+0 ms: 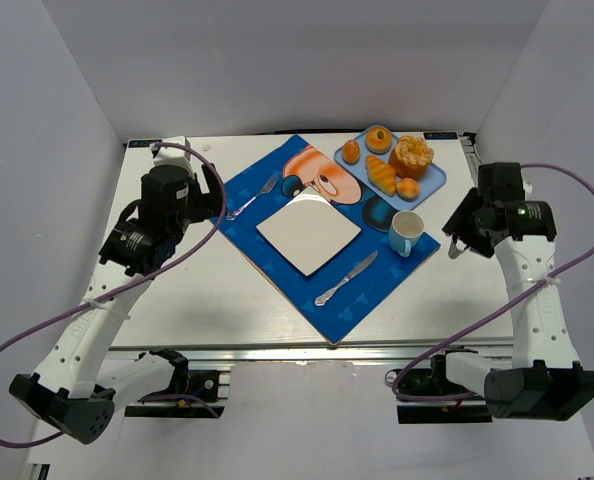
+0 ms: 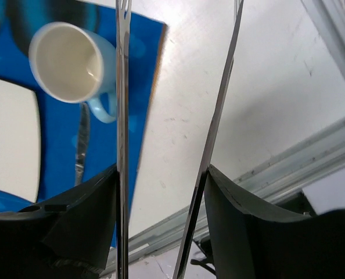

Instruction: Place the bread

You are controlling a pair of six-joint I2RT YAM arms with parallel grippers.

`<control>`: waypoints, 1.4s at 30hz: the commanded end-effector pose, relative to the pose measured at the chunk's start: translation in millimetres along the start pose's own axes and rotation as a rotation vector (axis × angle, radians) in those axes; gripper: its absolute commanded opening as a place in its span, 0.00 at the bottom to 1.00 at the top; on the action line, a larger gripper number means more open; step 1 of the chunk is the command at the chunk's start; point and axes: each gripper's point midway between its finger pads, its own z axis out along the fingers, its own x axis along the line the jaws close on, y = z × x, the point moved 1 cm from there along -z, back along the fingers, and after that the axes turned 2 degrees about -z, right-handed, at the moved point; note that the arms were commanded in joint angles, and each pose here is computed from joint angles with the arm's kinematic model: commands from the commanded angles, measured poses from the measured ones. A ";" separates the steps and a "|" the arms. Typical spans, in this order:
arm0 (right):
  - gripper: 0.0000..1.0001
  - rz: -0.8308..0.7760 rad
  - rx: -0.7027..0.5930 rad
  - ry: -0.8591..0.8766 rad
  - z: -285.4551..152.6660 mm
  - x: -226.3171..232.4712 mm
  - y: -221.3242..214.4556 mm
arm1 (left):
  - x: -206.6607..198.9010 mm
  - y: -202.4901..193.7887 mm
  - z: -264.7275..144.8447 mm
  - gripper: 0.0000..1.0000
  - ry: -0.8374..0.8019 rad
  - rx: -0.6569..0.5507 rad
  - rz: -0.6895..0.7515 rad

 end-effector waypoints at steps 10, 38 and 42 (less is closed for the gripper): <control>0.61 -0.241 -0.067 0.399 -26.3 88.3 67.4 | 5.3 6.9 -15.6 0.98 0.007 -0.041 0.021; 0.62 -0.405 0.072 0.304 140.9 134.9 100.4 | 2.8 -8.7 20.2 0.98 0.086 0.086 0.104; 0.62 -0.405 0.096 0.292 153.8 133.1 94.4 | 2.1 -8.1 22.2 0.98 0.089 0.085 0.108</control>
